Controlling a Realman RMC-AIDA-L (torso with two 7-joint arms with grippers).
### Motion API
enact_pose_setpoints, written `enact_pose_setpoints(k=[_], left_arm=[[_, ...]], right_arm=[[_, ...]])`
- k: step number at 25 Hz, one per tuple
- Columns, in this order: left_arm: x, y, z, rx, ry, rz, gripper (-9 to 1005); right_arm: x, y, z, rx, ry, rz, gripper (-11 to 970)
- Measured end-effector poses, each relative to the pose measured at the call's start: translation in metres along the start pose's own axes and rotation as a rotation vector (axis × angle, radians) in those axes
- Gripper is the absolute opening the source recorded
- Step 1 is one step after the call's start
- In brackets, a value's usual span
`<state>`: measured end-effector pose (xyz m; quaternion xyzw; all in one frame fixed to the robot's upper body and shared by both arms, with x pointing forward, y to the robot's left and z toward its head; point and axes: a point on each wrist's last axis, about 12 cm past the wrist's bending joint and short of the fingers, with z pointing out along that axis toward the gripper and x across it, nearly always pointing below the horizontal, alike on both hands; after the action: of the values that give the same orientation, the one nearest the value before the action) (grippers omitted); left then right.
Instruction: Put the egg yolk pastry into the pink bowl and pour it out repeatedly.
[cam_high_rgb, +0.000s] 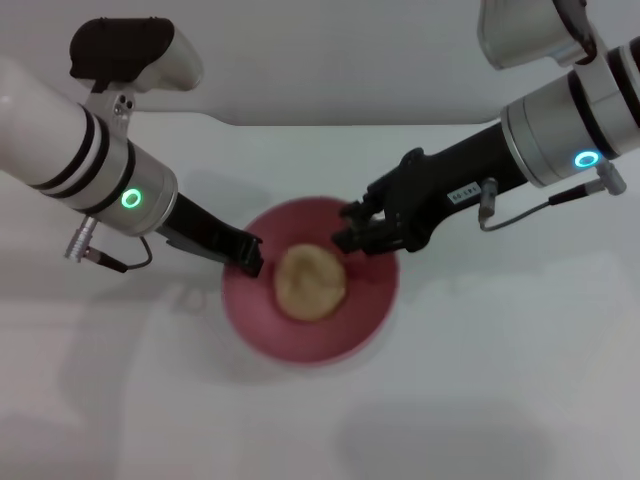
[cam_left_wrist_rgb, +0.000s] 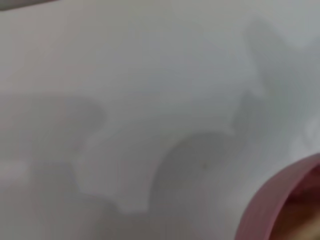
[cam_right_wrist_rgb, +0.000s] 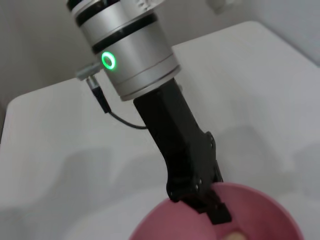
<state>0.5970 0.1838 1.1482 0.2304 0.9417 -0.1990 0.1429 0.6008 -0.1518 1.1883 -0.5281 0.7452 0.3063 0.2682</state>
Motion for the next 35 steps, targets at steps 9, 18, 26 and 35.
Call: enact_pose_setpoints(k=[9, 18, 26, 35], left_arm=[[0.003, 0.018, -0.001, -0.043, -0.106, -0.030, -2], [0.017, 0.008, -0.001, -0.003, -0.505, 0.183, -1], [0.031, -0.019, 0.023, -0.155, -0.683, 0.398, -1], [0.059, -0.068, 0.060, -0.543, -0.929, 0.787, -2]], right_arm=[[0.013, -0.016, -0.035, 0.112, -0.139, 0.123, 485], [0.097, -0.036, -0.101, 0.340, -0.318, 0.482, 555], [0.150, -0.031, -0.128, 0.451, -0.409, 0.655, 550], [0.175, -0.025, -0.138, 0.502, -0.425, 0.729, 545]])
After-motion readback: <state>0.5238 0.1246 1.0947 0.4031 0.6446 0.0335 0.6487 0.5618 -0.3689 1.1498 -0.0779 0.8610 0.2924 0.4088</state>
